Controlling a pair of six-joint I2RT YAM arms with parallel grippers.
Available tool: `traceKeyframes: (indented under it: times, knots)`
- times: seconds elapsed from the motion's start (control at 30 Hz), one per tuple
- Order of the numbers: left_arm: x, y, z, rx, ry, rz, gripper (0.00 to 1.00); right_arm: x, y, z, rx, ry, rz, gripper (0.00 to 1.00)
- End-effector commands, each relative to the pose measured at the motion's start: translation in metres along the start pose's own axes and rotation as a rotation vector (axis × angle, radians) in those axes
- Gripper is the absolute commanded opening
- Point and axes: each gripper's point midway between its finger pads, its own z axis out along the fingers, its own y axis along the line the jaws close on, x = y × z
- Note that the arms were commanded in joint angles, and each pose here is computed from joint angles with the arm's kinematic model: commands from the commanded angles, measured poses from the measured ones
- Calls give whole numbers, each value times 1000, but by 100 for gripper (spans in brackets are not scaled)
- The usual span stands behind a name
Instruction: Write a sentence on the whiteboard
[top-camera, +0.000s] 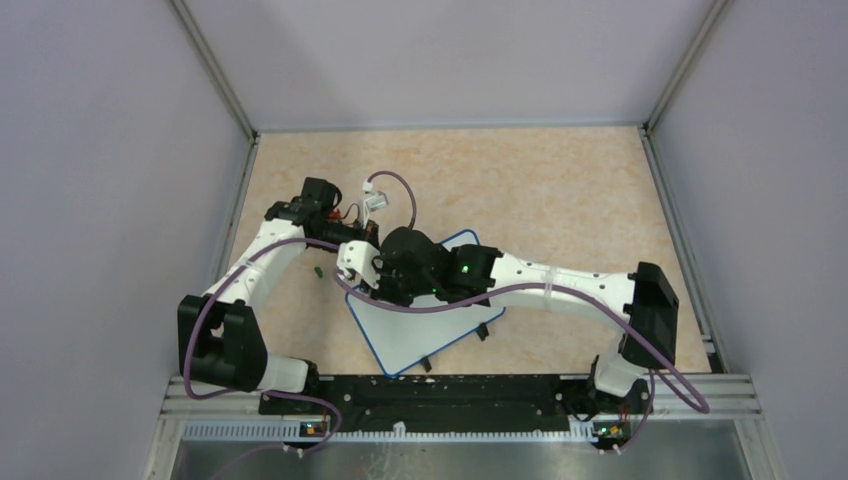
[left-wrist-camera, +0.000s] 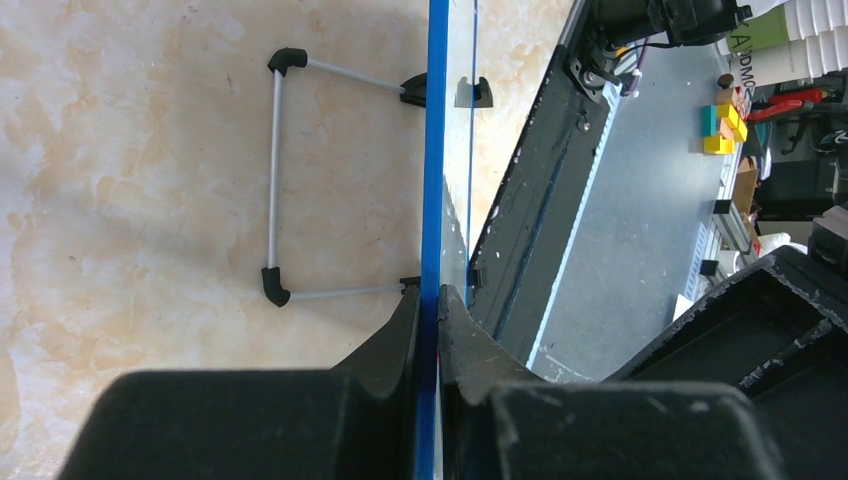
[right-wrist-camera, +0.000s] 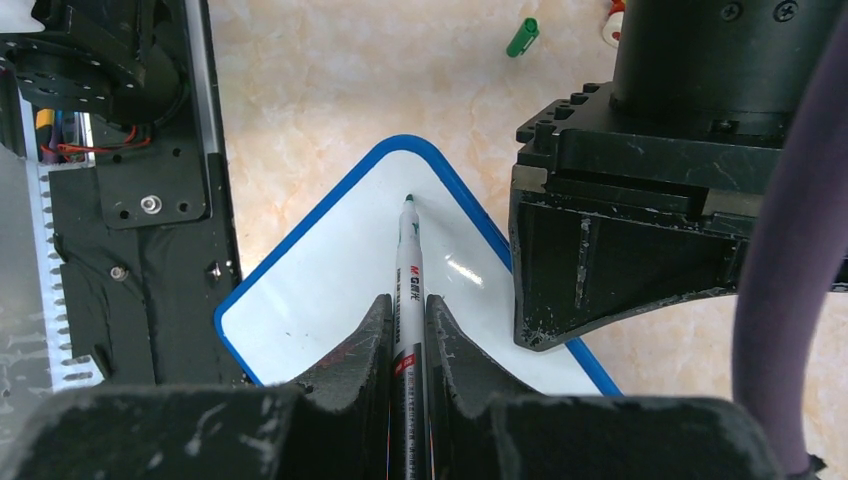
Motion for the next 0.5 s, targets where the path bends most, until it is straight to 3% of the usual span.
traceKeyframes:
  times: [0.0,0.47]
  knots:
    - [5,1,2,-23,11,5,0,-14,1,-1,11,-44,-9,0]
    - [5,1,3,-24,16,1,0,7,11,-5,-22,-16,13,0]
